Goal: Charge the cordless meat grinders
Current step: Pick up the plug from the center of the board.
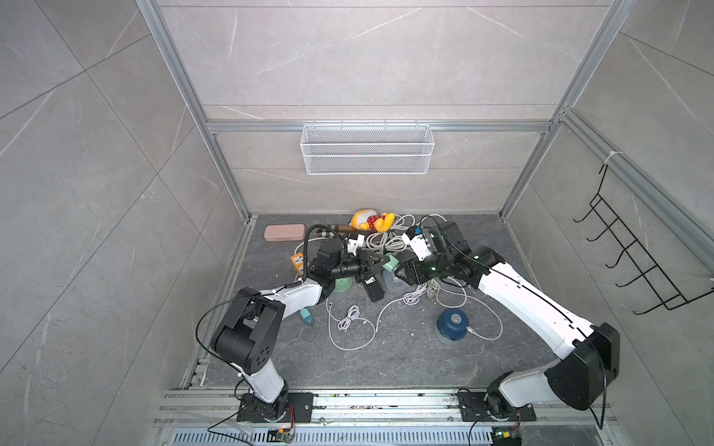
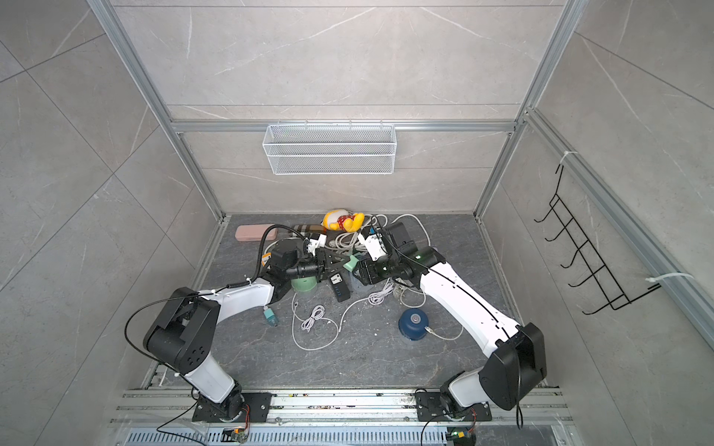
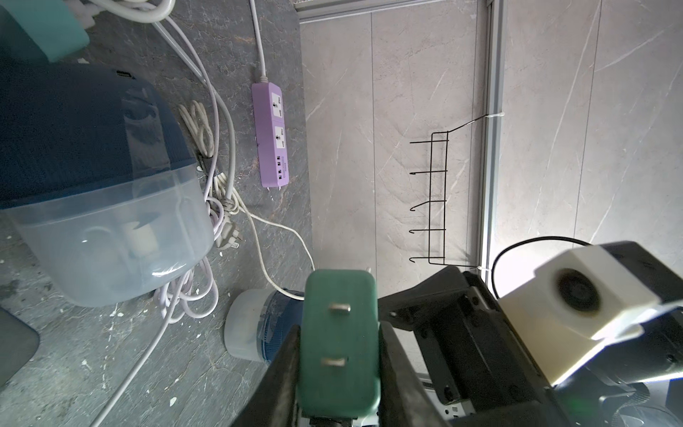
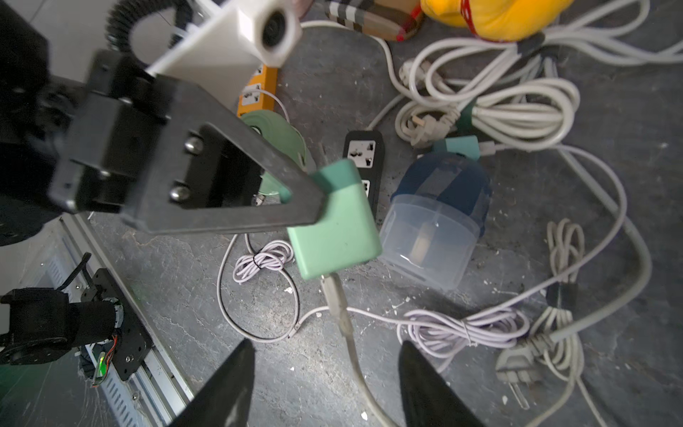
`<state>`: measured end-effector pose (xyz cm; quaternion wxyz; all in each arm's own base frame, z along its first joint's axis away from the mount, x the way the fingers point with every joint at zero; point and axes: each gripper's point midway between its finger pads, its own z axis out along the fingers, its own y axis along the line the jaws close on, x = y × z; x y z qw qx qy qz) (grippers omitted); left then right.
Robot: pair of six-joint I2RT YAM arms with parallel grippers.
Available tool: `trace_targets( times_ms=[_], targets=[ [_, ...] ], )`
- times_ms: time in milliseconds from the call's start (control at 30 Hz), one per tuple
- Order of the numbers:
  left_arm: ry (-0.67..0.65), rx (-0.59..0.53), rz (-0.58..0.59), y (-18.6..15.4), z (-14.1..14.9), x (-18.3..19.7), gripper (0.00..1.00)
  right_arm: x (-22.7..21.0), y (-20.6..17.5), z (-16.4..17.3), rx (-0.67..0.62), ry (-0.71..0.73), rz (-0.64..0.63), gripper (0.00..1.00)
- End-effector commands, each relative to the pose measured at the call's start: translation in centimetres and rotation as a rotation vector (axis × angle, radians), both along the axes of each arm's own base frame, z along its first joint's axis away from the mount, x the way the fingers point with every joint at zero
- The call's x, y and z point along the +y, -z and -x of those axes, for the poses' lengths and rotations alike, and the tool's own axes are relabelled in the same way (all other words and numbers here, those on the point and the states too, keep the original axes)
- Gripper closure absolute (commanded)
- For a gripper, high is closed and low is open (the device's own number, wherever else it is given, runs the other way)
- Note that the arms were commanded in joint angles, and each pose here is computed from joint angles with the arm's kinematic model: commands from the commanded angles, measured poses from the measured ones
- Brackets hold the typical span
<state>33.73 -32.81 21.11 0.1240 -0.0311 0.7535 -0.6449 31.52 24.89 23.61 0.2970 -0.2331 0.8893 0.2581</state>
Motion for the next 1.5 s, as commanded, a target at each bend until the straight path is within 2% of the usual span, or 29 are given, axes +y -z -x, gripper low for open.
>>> trace_targets(
  times_ms=[0,133,233,333,500,667,833,1100,1467],
  targets=[
    [0.026,-0.083,0.058,-1.9,0.1,-0.1,1.00,-0.5,-3.3,-0.6,-0.053,0.098,-0.068,0.28],
    [-0.030,-0.139,0.089,-3.1,-0.4,0.4,1.00,0.3,-7.4,0.2,-0.094,0.107,-0.239,0.27],
    [-0.108,-0.199,0.138,-5.0,-1.4,1.2,1.00,1.4,-8.9,1.1,-0.030,0.097,-0.357,0.33],
    [-0.181,-0.251,0.183,-7.2,-2.3,1.8,1.00,2.0,-8.4,1.6,0.056,0.140,-0.435,0.35],
    [-0.272,-0.299,0.272,-10.1,-3.6,2.5,1.00,2.7,-6.8,2.5,0.112,0.221,-0.584,0.19],
    [-0.296,-0.295,0.342,-11.1,-4.1,2.7,1.00,3.8,-5.1,1.7,0.157,0.285,-0.701,0.17],
    [-0.300,-0.285,0.366,-11.3,-3.5,2.9,1.00,5.4,-4.9,-0.2,0.149,0.295,-0.758,0.17],
    [-0.320,-0.287,0.353,-11.5,-1.9,4.1,1.00,5.4,-6.3,-2.5,0.050,0.337,-0.829,0.17],
    [-0.326,-0.274,0.371,-11.6,-1.2,4.6,1.00,5.2,-7.7,-5.5,0.022,0.379,-0.953,0.19]
  ],
)
